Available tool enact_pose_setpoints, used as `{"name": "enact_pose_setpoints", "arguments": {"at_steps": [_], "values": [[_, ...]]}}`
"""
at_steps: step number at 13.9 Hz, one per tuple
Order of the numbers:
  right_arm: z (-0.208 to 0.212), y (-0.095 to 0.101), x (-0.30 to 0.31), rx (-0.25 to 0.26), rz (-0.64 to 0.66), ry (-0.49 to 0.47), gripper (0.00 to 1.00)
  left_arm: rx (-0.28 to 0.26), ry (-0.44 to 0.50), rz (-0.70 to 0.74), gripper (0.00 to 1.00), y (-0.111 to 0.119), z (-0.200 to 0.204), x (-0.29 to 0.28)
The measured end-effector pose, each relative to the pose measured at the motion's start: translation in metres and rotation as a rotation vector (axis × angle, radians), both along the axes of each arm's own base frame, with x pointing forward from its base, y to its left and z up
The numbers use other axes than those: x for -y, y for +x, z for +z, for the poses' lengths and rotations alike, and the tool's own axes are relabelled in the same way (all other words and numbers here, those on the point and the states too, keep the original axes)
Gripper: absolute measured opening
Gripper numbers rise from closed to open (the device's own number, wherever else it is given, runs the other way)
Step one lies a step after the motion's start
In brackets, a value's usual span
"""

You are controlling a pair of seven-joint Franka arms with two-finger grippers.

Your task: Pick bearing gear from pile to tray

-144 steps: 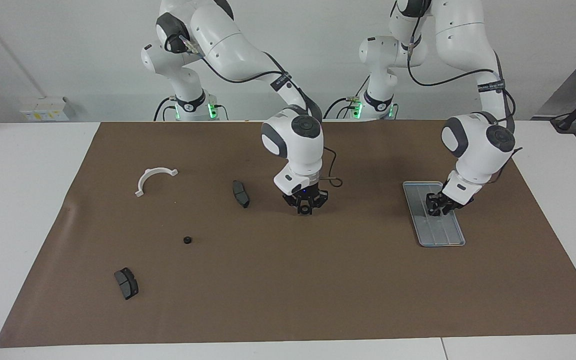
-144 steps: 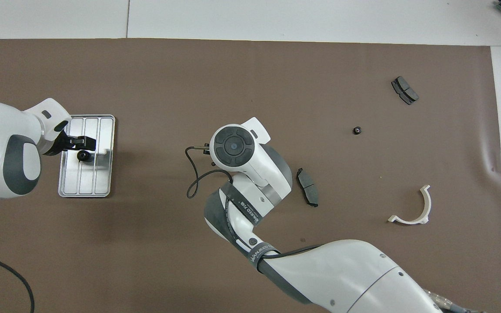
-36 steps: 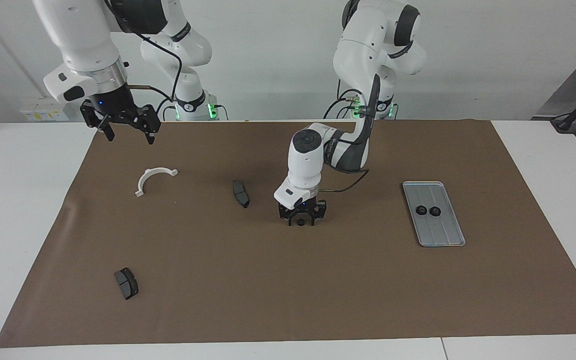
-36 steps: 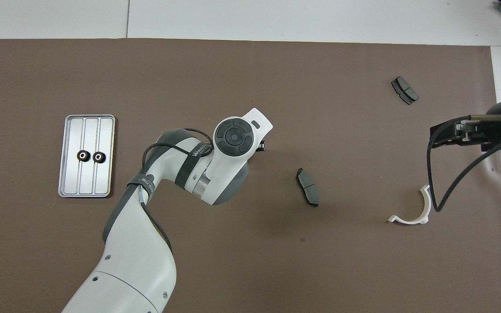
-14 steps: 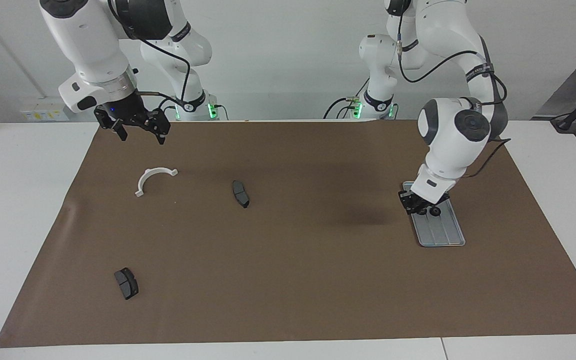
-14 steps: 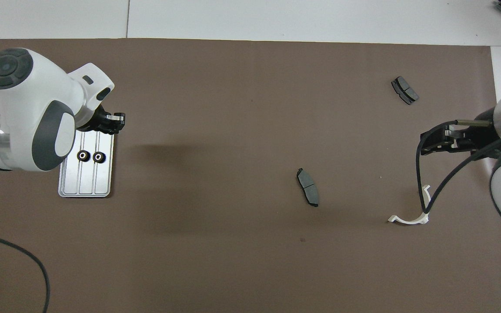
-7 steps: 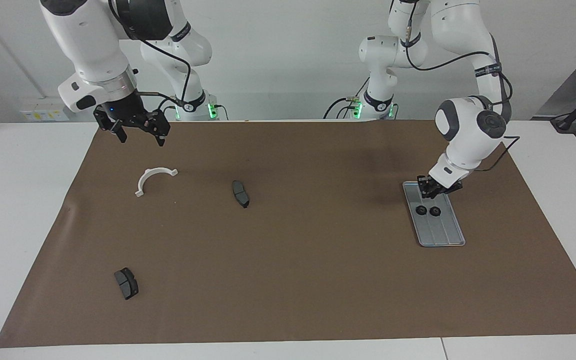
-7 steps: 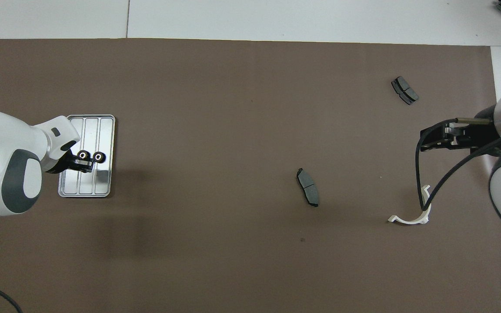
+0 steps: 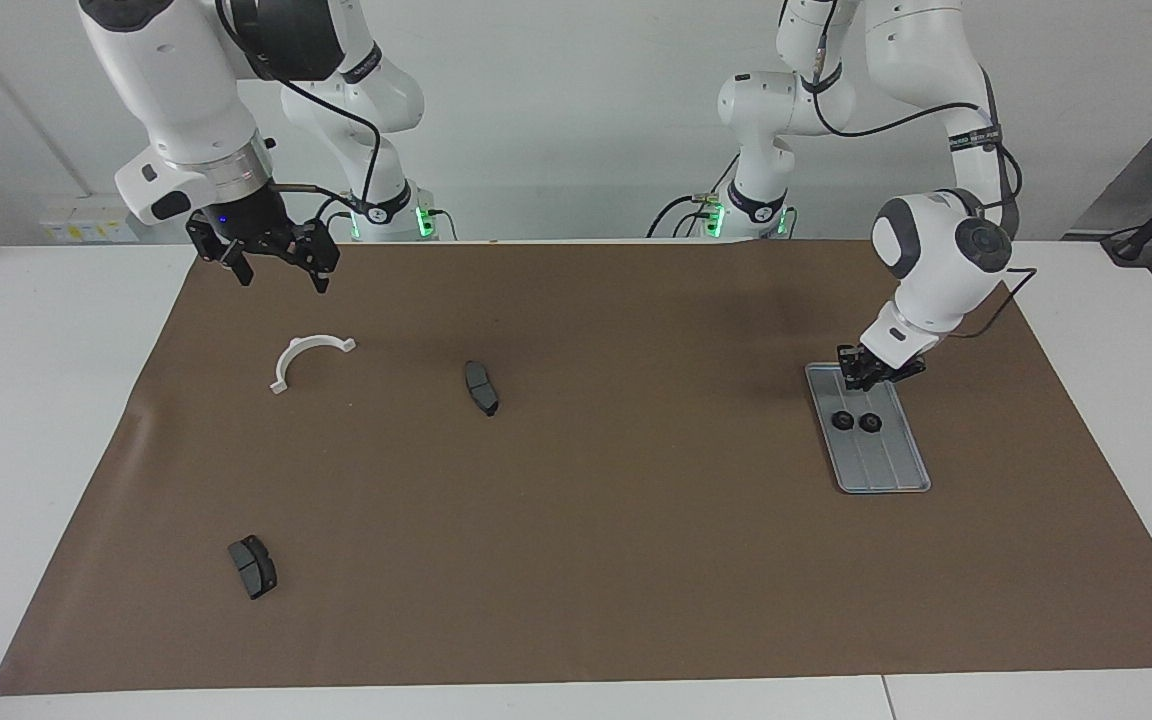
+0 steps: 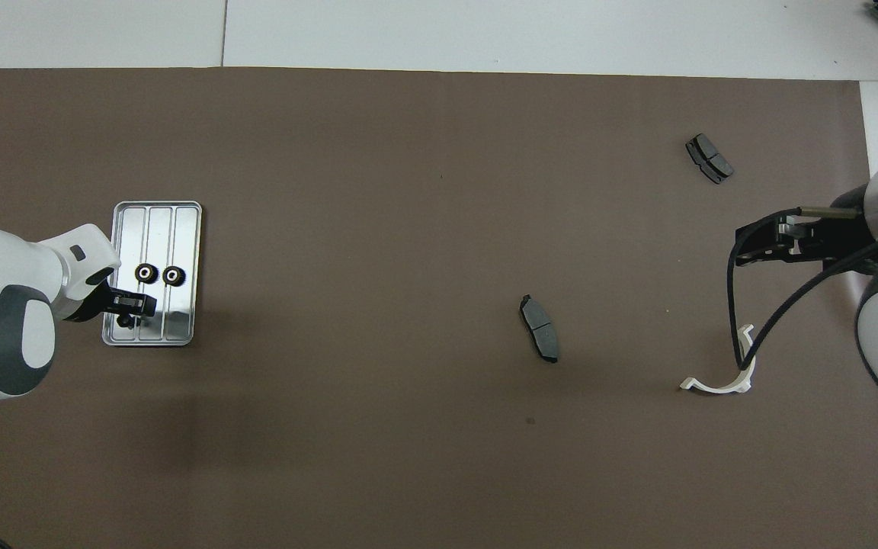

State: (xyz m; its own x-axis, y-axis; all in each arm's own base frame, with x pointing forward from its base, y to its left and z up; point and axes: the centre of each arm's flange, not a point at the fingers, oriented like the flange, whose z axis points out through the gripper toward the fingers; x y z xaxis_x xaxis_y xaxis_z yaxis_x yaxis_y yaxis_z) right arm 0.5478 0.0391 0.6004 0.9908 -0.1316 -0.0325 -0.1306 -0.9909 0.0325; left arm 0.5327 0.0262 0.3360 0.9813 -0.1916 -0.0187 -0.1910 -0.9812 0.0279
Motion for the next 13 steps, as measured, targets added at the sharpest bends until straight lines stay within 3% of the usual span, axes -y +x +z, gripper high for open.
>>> {"name": "enact_pose_setpoints", "arguments": {"at_steps": [2,3,8,13], "values": [[0.0,0.0,0.0,0.0,0.0,0.0,1.0,0.044,0.001,-0.004,0.91,0.012,0.02,0.002],[0.0,0.0,0.0,0.0,0.0,0.0,1.0,0.061,-0.002,-0.004,0.99,0.02,0.037,0.005],[0.0,0.0,0.0,0.0,0.0,0.0,1.0,0.028,-0.022,0.033,1.0,0.049,0.179,0.037],[0.0,0.0,0.0,0.0,0.0,0.0,1.0,-0.007,-0.024,0.046,1.0,0.03,0.292,0.041]]}}
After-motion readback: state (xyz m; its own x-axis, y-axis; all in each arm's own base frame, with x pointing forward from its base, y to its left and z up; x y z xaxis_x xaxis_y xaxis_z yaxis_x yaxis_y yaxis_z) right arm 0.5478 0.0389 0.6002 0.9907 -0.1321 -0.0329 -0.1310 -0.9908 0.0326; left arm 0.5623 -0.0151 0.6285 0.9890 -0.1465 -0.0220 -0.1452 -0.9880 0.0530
